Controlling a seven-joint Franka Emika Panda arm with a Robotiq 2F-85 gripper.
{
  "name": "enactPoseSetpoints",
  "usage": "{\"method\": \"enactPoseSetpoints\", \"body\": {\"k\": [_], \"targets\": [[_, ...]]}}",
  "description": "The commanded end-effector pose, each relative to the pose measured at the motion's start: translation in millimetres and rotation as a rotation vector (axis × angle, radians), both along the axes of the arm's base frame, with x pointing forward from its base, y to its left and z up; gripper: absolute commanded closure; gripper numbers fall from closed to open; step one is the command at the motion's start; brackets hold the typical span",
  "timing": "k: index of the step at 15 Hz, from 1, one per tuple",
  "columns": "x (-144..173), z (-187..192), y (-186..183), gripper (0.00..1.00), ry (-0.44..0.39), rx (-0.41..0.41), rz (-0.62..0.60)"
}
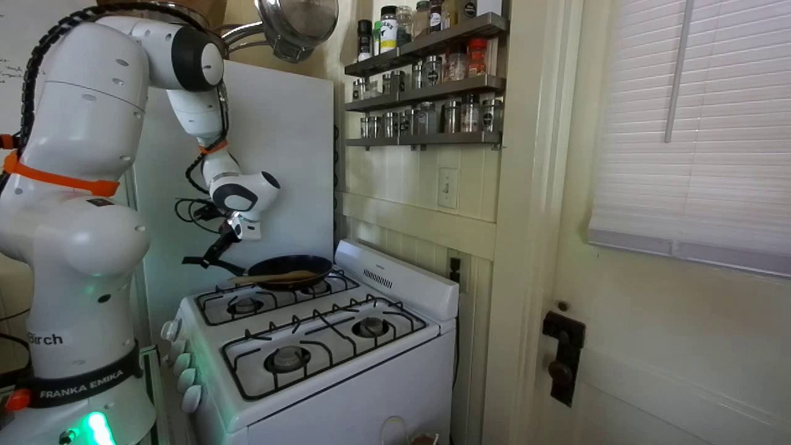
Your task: Move the black pan to the right
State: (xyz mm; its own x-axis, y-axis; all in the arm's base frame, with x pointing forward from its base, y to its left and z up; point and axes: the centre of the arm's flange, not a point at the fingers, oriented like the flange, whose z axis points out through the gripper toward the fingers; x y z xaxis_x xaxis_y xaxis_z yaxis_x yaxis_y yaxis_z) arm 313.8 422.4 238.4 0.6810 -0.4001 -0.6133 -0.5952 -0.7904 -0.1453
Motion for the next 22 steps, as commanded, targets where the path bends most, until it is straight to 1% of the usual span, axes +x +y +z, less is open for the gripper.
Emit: {"method": "enactPoseSetpoints", "body": {"k": [1,2,4,5,7,10,15,17,18,20,22], "targets": [[-18,9,-5,0.65,0.028,-0.011,-0.036],[-20,10,-6,0.74,0.026,-0.011,-0.031],[-24,15,-7,0.88,0.034,0.000,-0.012],[-26,18,-6,0.91,0.036,0.001,-0.003],[-34,27,-6,0.92,0.059,-0.006,-0.015],[-46,39,-12,0.92,0.069,-0.009,-0.043],[-63,58,-31,0.92,0.030,-0.019,-0.087],[-66,60,-43,0.92,0.031,-0.031,-0.091],[-67,61,-48,0.92,0.042,-0.049,-0.087],[-68,57,-62,0.92,0.096,-0.071,-0.076],[-65,53,-75,0.92,0.174,-0.098,-0.058]]}}
